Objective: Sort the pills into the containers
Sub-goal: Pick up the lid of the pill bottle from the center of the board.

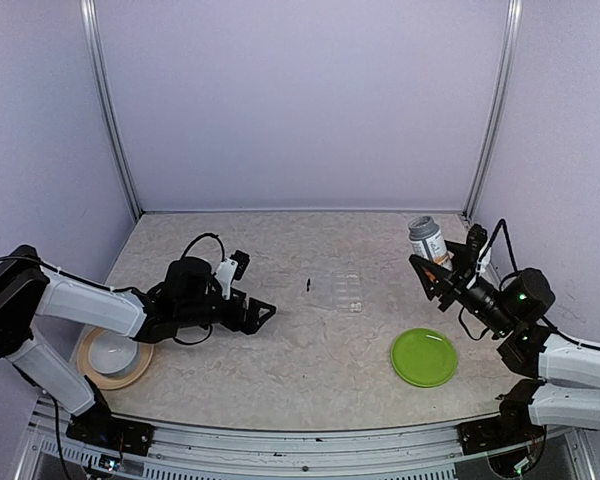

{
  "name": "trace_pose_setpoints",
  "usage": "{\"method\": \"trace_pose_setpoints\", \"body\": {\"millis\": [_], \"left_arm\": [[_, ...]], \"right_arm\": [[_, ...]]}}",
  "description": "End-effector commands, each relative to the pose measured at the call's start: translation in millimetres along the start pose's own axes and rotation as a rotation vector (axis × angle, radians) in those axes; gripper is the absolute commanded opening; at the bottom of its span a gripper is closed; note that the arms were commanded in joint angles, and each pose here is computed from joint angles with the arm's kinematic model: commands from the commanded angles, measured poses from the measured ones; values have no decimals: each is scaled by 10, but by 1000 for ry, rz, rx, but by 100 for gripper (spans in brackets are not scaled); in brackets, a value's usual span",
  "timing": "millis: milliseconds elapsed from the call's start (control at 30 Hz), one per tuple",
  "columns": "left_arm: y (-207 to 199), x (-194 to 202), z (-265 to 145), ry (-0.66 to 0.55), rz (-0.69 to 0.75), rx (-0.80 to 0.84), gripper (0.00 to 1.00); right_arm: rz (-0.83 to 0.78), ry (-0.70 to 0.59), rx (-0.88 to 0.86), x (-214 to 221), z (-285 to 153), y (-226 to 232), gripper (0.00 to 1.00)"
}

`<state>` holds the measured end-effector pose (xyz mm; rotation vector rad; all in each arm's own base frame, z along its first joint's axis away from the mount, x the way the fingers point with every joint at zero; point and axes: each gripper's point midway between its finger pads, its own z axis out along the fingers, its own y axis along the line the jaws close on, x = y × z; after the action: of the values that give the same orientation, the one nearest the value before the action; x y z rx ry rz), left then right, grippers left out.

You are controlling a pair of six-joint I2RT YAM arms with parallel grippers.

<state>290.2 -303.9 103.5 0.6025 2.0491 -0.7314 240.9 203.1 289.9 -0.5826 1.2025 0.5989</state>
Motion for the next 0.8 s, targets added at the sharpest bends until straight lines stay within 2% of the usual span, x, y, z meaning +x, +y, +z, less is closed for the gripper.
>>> {"method": "trace_pose_setpoints", "body": {"millis": [0,200,367,533,767], "left_arm": [[303,-30,11,1,-63,-100,99],[485,-83,-50,-11,-94,-182,99],[738,-58,-48,77,-119,-318,99],[915,5,-41,144,-133,-406,99],[1022,166,60,231,-146,-424,99]], "right_arm": [[-41,-126,-11,-305,-65,42,0],[-81,-222,-49,-677,-131,116,2],[-88,-259,-77,-932,-193,168,2],[-75,-210,-85,-825,-233,189,2],[-58,-174,-79,-721,-292,192,2]]}}
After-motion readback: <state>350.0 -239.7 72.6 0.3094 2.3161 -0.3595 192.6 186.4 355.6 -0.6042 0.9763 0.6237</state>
